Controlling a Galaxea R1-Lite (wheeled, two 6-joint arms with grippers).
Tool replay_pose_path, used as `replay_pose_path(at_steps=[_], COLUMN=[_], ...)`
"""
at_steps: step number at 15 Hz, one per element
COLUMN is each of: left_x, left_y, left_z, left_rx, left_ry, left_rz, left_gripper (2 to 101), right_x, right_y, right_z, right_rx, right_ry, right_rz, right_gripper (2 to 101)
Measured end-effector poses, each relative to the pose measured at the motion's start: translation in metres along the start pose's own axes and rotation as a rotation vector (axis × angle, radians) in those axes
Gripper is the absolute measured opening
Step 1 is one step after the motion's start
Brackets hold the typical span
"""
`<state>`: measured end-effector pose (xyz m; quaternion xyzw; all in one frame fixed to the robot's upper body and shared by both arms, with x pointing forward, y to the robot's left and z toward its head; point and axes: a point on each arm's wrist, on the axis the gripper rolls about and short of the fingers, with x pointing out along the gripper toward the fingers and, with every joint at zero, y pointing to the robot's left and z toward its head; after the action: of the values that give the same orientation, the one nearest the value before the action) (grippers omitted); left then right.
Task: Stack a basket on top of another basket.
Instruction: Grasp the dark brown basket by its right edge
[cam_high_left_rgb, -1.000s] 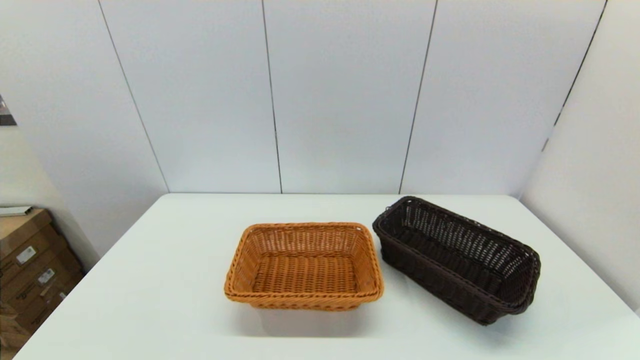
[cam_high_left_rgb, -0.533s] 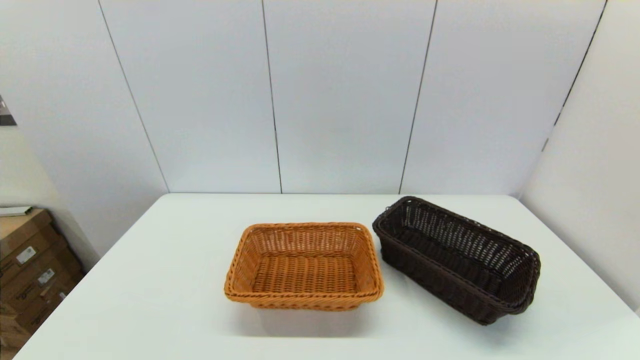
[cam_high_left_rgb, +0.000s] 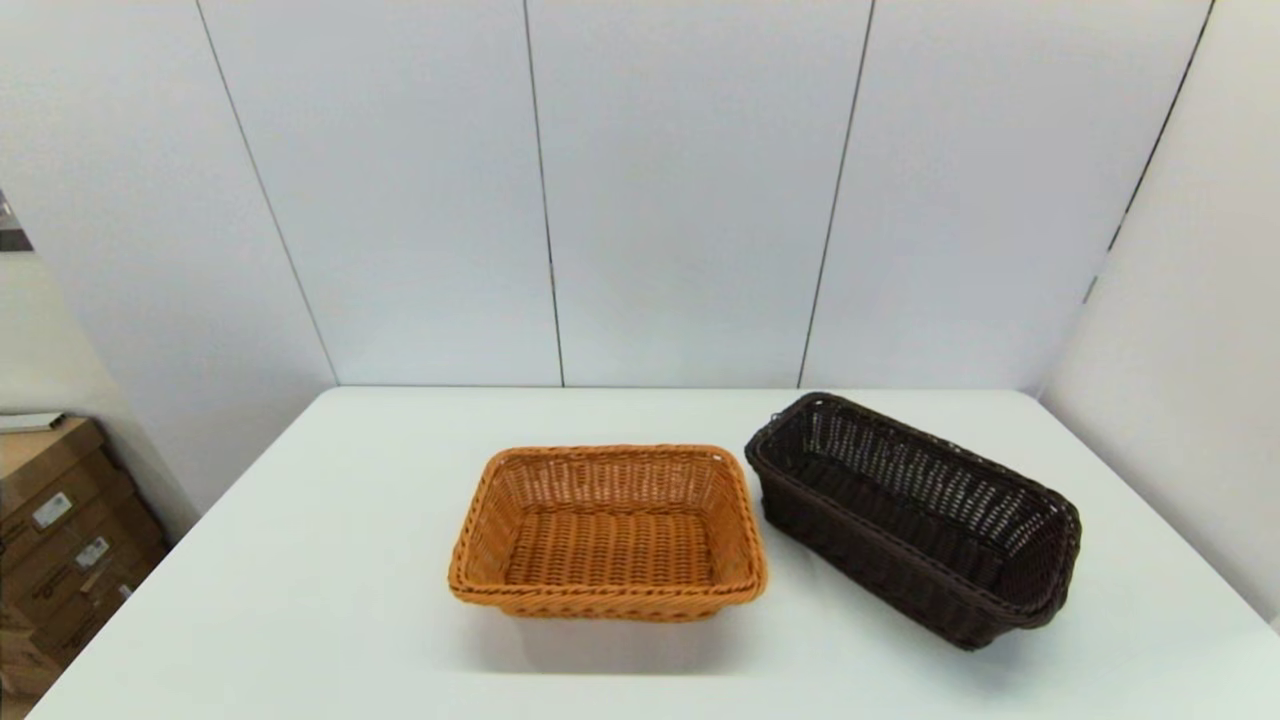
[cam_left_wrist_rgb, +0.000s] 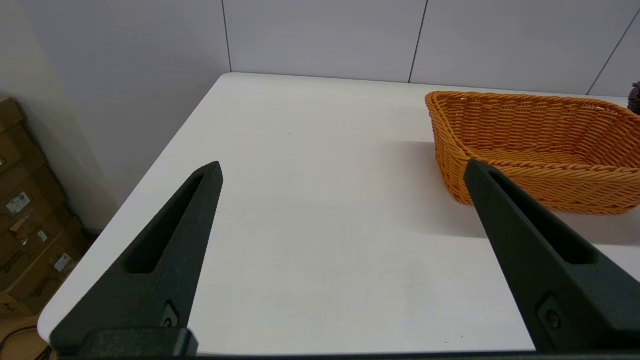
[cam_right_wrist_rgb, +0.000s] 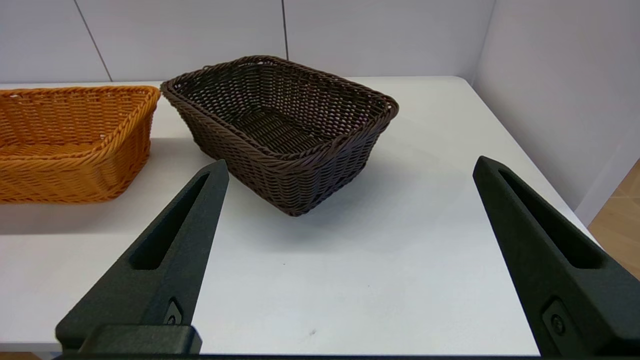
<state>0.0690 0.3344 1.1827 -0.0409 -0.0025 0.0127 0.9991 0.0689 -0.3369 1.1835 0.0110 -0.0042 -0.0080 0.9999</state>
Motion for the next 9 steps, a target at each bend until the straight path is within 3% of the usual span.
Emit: replay_pose_path(at_steps=[9], left_x=[0.0000], left_y=[0.0000], left_z=[0.0000], left_rx=[0.000], left_ry=[0.000], left_rz=[0.000], left_gripper=[97.8], right_x=[0.0000], right_y=[0.0000], right_z=[-0.0004], right_rx=[-0.007], right_ry=[0.004], right_rz=[0.000], right_gripper=[97.1])
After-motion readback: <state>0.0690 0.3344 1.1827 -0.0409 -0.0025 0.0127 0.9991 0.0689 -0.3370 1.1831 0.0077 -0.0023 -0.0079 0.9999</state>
